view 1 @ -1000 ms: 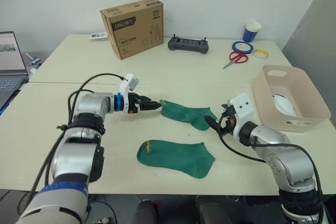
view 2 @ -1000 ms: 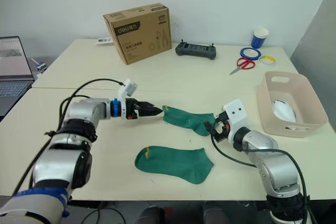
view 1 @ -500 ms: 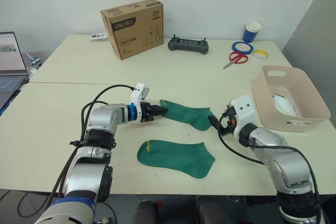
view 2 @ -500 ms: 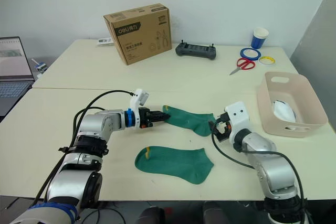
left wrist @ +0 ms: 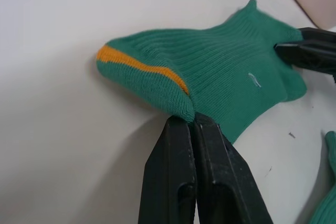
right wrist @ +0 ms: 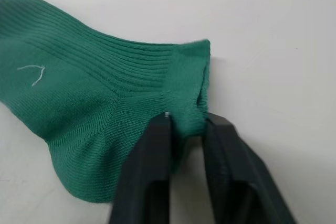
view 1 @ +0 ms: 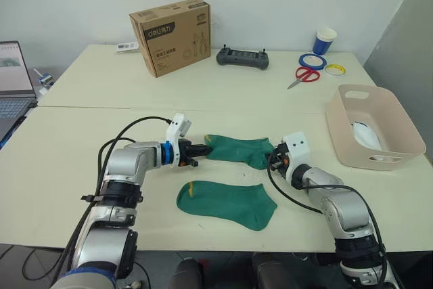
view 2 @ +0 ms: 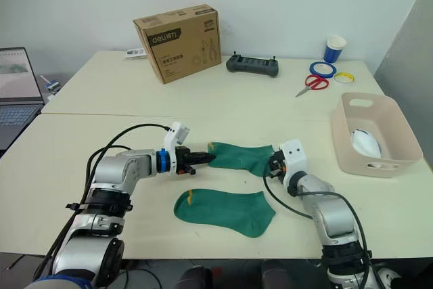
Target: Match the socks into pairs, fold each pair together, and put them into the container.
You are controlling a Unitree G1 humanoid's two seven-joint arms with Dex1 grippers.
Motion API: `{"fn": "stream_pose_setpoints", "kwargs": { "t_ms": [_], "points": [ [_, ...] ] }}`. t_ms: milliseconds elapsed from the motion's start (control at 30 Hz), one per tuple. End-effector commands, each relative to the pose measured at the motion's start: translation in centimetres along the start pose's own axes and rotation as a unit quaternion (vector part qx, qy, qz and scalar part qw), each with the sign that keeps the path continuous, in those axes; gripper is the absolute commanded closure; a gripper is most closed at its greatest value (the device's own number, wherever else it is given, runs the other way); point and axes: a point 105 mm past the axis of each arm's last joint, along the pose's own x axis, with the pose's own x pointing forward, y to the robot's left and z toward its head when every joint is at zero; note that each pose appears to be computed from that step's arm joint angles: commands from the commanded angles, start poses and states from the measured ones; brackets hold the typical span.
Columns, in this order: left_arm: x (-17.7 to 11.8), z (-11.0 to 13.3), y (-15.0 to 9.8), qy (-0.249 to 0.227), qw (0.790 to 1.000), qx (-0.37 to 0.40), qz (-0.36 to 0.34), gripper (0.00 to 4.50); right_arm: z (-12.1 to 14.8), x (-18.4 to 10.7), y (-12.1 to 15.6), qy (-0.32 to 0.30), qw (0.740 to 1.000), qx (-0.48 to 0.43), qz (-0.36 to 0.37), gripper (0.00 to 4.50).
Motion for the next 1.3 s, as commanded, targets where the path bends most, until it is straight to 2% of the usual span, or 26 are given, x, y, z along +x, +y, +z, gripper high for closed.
{"fn": "stream_pose_setpoints", "kwargs": {
  "t_ms": [33, 133, 200, 300, 400, 500, 600, 667, 867, 933, 1067, 1300],
  "points": [
    [-0.5, 1.8, -0.7, -0.035, 0.999, 0.021, -0.001, 4.5, 2.4, -0.8, 0.2, -0.055, 0.998, -0.009, 0.009, 4.48],
    [-1.6, 4.0, -1.4, -0.093, 0.995, 0.026, -0.01, 4.5, 4.3, -1.9, 0.6, -0.094, 0.995, -0.025, 0.023, 4.48],
    [-2.8, 4.9, -2.0, -0.109, 0.993, 0.033, -0.014, 4.5, 5.4, -3.0, 1.2, -0.113, 0.992, -0.033, 0.038, 4.48],
    [-5.1, 5.3, -3.6, -0.11, 0.993, 0.039, -0.03, 4.5, 6.8, -5.3, 2.8, -0.139, 0.987, -0.03, 0.078, 4.48],
    [-7.6, 4.2, -5.3, -0.085, 0.995, 0.036, -0.042, 4.5, 7.1, -7.9, 4.9, -0.15, 0.98, -0.013, 0.131, 4.48],
    [-9.6, 1.5, -6.8, -0.042, 0.998, 0.023, -0.042, 4.5, 6.1, -10.1, 7.0, -0.132, 0.975, -0.006, 0.179, 4.48],
    [-10.3, -0.6, -7.6, -0.021, 0.999, 0.002, -0.035, 4.5, 4.8, -11.1, 8.2, -0.106, 0.974, -0.001, 0.2, 4.48],
    [-10.2, -2.7, -7.9, 0.001, 1.0, -0.005, -0.02, 4.5, 3.0, -11.3, 8.5, -0.07, 0.977, -0.005, 0.202, 4.48],
    [-8.6, -6.4, -7.2, 0.029, 0.999, -0.029, 0.024, 4.5, -1.0, -10.7, 7.7, -0.001, 0.983, -0.01, 0.182, 4.48],
    [-8.2, -7.1, -7.3, 0.037, 0.999, -0.032, 0.024, 4.5, -2.0, -10.7, 7.2, 0.016, 0.984, -0.023, 0.173, 4.48],
    [-7.8, -7.3, -7.4, 0.037, 0.998, -0.031, 0.027, 4.5, -2.4, -10.6, 6.9, 0.018, 0.985, -0.029, 0.17, 4.48],
    [-8.1, -8.5, -7.8, 0.071, 0.997, -0.032, 0.02, 4.5, -3.3, -10.6, 6.5, 0.032, 0.986, -0.026, 0.161, 4.48]
  ]
}}
